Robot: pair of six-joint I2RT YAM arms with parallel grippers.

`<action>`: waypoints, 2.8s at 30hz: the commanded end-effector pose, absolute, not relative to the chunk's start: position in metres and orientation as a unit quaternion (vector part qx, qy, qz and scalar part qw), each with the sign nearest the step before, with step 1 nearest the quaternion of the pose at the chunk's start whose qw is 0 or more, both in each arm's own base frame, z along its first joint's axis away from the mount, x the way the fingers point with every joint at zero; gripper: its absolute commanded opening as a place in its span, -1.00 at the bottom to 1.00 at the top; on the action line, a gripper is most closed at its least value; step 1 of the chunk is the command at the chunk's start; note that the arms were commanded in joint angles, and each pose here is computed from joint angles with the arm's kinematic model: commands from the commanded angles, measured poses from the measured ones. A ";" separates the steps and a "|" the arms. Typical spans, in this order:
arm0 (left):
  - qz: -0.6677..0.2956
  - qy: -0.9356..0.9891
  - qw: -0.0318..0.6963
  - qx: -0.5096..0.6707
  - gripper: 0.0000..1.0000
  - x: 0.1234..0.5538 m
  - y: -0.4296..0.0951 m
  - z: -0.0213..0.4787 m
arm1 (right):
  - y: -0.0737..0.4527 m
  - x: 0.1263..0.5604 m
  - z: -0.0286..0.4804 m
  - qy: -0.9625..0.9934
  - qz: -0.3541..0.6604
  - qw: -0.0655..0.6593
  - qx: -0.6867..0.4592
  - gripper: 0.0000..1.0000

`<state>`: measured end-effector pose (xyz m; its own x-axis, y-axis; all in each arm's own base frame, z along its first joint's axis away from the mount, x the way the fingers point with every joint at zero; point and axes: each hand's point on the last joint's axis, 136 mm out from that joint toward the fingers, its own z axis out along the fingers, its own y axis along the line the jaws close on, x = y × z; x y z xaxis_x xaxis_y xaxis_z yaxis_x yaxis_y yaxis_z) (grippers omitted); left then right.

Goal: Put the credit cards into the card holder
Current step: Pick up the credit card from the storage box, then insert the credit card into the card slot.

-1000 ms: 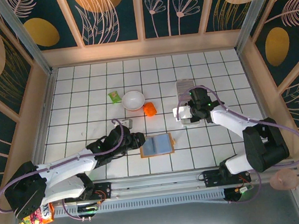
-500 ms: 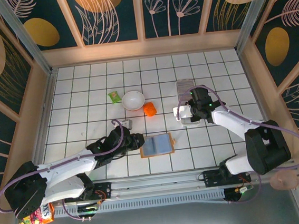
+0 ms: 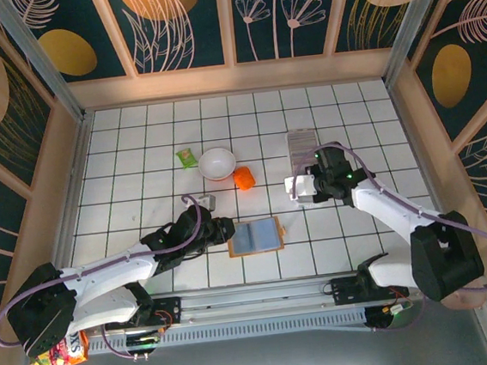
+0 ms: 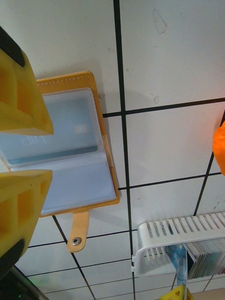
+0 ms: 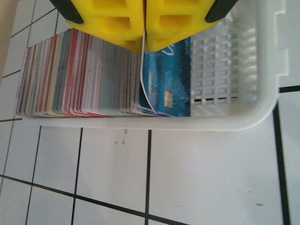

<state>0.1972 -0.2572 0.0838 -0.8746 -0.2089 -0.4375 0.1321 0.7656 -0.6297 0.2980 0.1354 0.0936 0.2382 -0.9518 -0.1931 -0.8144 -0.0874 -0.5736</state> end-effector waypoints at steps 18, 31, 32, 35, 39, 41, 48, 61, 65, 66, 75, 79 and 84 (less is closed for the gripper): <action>-0.352 0.892 0.282 -0.031 -0.62 0.201 -0.250 0.105 | 0.159 0.239 0.148 0.627 -0.050 0.354 -0.692 -1.00; -0.367 0.881 0.290 -0.064 -0.65 0.205 -0.248 0.121 | 0.205 0.252 0.260 0.793 0.283 0.461 -0.281 -1.00; -0.369 0.881 0.289 -0.065 -0.65 0.205 -0.249 0.122 | 0.201 0.260 0.259 0.819 0.297 0.439 -0.219 -1.00; -0.374 0.878 0.289 -0.068 -0.65 0.206 -0.251 0.126 | 0.200 0.269 0.240 0.876 0.331 0.337 -0.094 -1.00; -0.379 0.877 0.286 -0.069 -0.66 0.206 -0.254 0.131 | 0.201 0.268 0.215 0.898 0.374 0.231 0.029 -1.00; -0.383 0.877 0.283 -0.068 -0.66 0.206 -0.256 0.133 | 0.208 0.266 0.214 0.888 0.405 0.210 0.059 -1.00; -0.384 0.876 0.281 -0.075 -0.66 0.205 -0.254 0.134 | 0.211 0.261 0.214 0.876 0.417 0.210 0.120 -1.00; -0.382 0.880 0.267 -0.092 -0.77 0.203 -0.252 0.124 | 0.230 0.245 0.200 0.877 0.417 0.194 0.140 -1.00; -0.359 0.891 0.268 -0.079 -0.69 0.203 -0.248 0.117 | 0.243 0.235 0.187 0.880 0.420 0.199 0.101 -1.00; -0.359 0.891 0.265 -0.081 -0.65 0.202 -0.248 0.114 | 0.242 0.233 0.180 0.882 0.416 0.196 0.107 -1.00; -0.360 0.904 0.226 -0.049 -0.44 0.197 -0.267 0.097 | 0.246 0.210 0.139 0.892 0.406 0.190 0.061 -1.00; -0.351 0.912 0.211 -0.037 -0.37 0.194 -0.270 0.088 | 0.256 0.203 0.127 0.887 0.417 0.193 0.039 -1.00; -0.317 0.925 0.203 -0.052 -0.33 0.193 -0.259 0.066 | 0.275 0.193 0.112 0.893 0.413 0.178 0.003 -1.00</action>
